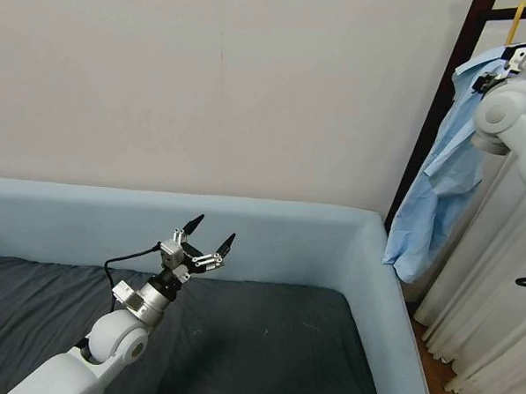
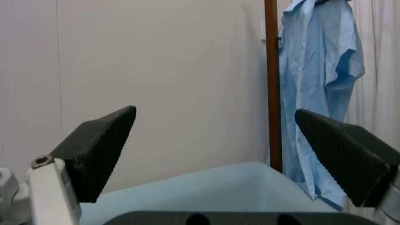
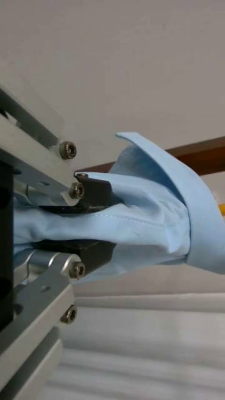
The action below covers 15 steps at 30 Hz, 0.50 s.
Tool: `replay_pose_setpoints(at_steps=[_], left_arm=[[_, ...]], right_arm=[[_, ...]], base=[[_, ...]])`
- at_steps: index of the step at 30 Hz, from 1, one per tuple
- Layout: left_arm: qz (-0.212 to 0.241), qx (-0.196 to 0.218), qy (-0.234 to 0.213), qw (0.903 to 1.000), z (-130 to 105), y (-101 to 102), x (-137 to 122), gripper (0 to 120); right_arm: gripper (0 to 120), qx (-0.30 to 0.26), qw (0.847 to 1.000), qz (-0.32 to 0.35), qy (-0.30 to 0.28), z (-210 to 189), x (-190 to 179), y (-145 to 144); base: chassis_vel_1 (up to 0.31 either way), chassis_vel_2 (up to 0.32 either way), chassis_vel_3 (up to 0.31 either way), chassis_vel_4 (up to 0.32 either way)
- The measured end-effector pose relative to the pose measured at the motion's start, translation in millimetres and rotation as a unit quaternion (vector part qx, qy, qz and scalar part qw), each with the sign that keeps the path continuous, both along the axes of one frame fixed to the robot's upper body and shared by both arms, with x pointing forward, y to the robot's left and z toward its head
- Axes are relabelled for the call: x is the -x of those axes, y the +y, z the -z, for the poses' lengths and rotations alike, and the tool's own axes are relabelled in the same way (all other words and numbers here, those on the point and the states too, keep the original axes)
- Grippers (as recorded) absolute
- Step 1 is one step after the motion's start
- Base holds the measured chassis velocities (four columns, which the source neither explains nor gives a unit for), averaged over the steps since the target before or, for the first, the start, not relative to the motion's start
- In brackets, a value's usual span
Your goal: Pick up the clothes from the sofa and hang them on the clothes hanger.
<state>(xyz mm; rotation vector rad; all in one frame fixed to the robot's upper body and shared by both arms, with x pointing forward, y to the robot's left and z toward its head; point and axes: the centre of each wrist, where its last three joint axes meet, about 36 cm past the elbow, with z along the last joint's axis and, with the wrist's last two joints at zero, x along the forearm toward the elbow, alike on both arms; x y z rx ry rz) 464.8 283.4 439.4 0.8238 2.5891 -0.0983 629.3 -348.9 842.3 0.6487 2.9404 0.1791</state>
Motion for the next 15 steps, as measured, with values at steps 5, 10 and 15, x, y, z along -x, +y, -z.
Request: replay_pose_setpoints(at_steps=[5, 10, 15], left_arm=[[-0.001, 0.000, 0.001, 1.0000, 1, 0, 2, 100], [-0.010, -0.002, 0.004, 0.9999, 4, 3, 5, 100], [-0.018, 0.000, 0.004, 0.9998, 6, 4, 9, 100]], right_arm=[[15, 0.010, 0.995, -0.091, -0.028, 10, 14, 2], [32, 0.047, 0.989, -0.125, -0.058, 30, 34, 6], [53, 0.092, 0.982, -0.148, -0.072, 64, 81, -6]], base=[[0.000, 0.000, 0.000, 0.000], [0.000, 0.000, 0.000, 0.000], [0.000, 0.000, 0.000, 0.000]])
